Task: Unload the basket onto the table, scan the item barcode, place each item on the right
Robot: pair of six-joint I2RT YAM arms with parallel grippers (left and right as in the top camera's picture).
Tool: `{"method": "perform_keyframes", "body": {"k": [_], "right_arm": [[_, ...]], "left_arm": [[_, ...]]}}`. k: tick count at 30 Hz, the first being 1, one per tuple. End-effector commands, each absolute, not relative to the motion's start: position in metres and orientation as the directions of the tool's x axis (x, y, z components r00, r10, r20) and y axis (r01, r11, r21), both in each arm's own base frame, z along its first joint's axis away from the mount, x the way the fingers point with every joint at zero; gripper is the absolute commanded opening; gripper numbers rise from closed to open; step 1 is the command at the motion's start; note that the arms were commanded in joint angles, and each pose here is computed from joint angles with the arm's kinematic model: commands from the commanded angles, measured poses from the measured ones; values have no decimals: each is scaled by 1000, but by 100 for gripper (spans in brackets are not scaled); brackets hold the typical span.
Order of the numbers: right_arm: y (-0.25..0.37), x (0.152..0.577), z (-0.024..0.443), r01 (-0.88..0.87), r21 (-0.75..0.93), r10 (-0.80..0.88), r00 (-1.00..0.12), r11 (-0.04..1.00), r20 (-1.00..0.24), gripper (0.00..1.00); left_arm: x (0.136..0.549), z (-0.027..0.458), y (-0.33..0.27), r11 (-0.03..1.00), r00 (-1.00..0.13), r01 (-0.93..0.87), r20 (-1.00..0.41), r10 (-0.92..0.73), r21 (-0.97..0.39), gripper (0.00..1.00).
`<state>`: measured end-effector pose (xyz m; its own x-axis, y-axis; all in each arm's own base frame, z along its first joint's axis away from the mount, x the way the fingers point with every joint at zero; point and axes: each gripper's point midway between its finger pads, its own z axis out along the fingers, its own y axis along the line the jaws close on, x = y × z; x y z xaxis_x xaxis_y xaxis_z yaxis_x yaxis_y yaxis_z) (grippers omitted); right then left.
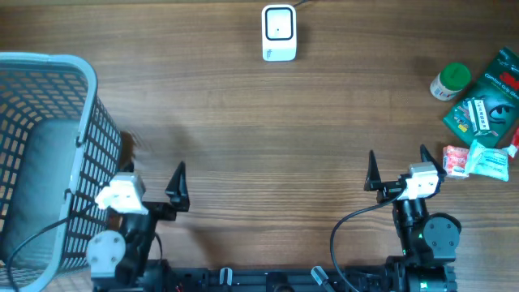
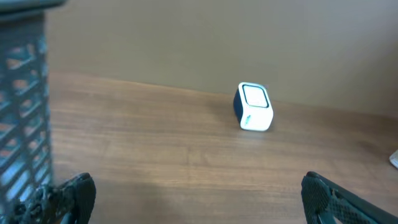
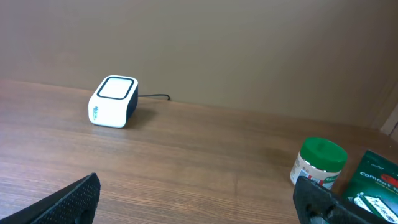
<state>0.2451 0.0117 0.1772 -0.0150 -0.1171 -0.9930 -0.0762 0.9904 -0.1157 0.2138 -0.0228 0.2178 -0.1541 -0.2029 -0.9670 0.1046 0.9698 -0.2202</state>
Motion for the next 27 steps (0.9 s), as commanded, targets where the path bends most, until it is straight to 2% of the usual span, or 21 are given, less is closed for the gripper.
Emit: {"method": "perform_keyframes", "body": {"k": [1, 7, 14, 27], "right_arm": [[12, 245, 175, -74, -128, -129, -10, 989, -992, 100], [12, 245, 175, -74, -127, -128, -10, 989, -992, 100], [12, 245, 175, -73, -128, -129, -10, 989, -992, 100], [12, 245, 175, -74, -127, -128, -10, 989, -992, 100]], "left_arm": [[223, 199, -28, 965, -153, 134, -967, -204, -225, 100], [235, 196, -24, 969, -66, 131, -977, -204, -211, 100], [242, 158, -20, 971, -124, 98, -971, -206, -218, 100], [246, 157, -5, 978, -81, 21, -975, -208, -210, 100]]}}
